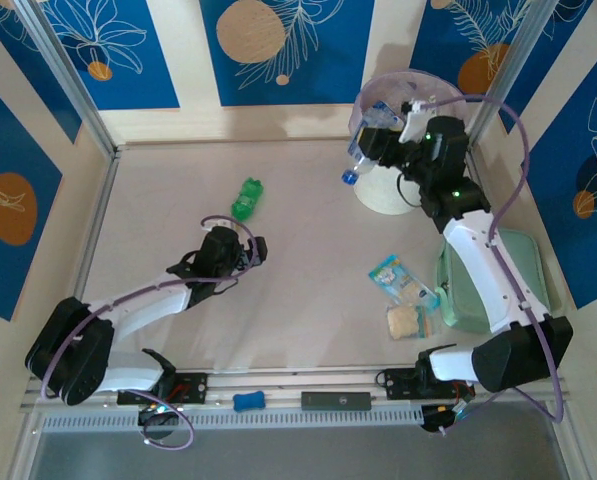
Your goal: Put the plastic bottles in the bin
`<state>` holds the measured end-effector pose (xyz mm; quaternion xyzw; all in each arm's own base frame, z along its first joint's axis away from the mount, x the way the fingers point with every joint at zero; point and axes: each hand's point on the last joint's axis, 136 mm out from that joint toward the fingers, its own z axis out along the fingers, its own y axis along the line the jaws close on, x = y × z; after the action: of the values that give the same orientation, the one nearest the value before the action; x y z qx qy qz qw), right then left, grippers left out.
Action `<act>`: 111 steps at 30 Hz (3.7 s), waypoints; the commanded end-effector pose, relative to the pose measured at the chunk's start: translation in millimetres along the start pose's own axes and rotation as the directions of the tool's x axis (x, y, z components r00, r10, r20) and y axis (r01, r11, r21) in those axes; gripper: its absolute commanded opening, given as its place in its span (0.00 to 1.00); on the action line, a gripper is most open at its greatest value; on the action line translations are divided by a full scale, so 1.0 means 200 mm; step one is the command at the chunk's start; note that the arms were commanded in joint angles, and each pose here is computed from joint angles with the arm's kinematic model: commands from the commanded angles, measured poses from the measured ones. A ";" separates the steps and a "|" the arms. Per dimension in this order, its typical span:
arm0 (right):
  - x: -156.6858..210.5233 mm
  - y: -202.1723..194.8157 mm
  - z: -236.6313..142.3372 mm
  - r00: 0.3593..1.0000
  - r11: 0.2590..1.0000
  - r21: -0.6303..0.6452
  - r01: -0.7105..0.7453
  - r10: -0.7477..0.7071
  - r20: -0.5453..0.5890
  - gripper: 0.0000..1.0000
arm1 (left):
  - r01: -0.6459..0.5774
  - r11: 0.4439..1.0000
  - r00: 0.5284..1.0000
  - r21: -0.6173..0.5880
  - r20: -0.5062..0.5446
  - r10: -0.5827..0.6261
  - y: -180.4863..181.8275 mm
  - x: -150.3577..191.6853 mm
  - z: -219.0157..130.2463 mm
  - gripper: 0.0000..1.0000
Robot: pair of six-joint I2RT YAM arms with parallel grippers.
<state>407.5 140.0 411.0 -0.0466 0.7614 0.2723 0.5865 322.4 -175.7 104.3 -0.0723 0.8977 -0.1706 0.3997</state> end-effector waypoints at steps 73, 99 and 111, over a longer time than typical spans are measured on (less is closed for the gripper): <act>-0.35 -0.72 0.21 0.994 0.919 0.381 -0.101 0.109 0.000 0.94 | -0.037 0.998 0.998 -0.050 0.050 0.040 0.23 -0.37 -0.04 1.00; 0.84 -0.11 -0.15 0.929 0.958 0.147 -0.246 0.276 -0.247 0.99 | -0.286 0.956 0.935 0.061 -0.200 0.292 0.14 -0.48 0.63 1.00; 1.05 -0.08 -0.09 0.888 0.943 0.148 -0.298 0.331 -0.320 0.99 | -0.269 0.960 0.909 0.080 -0.307 0.281 0.15 -0.38 0.77 0.87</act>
<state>328.1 166.0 206.6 0.0545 0.8692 0.3070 0.3838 489.8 -164.8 57.1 0.0832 0.9427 -0.1312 0.2954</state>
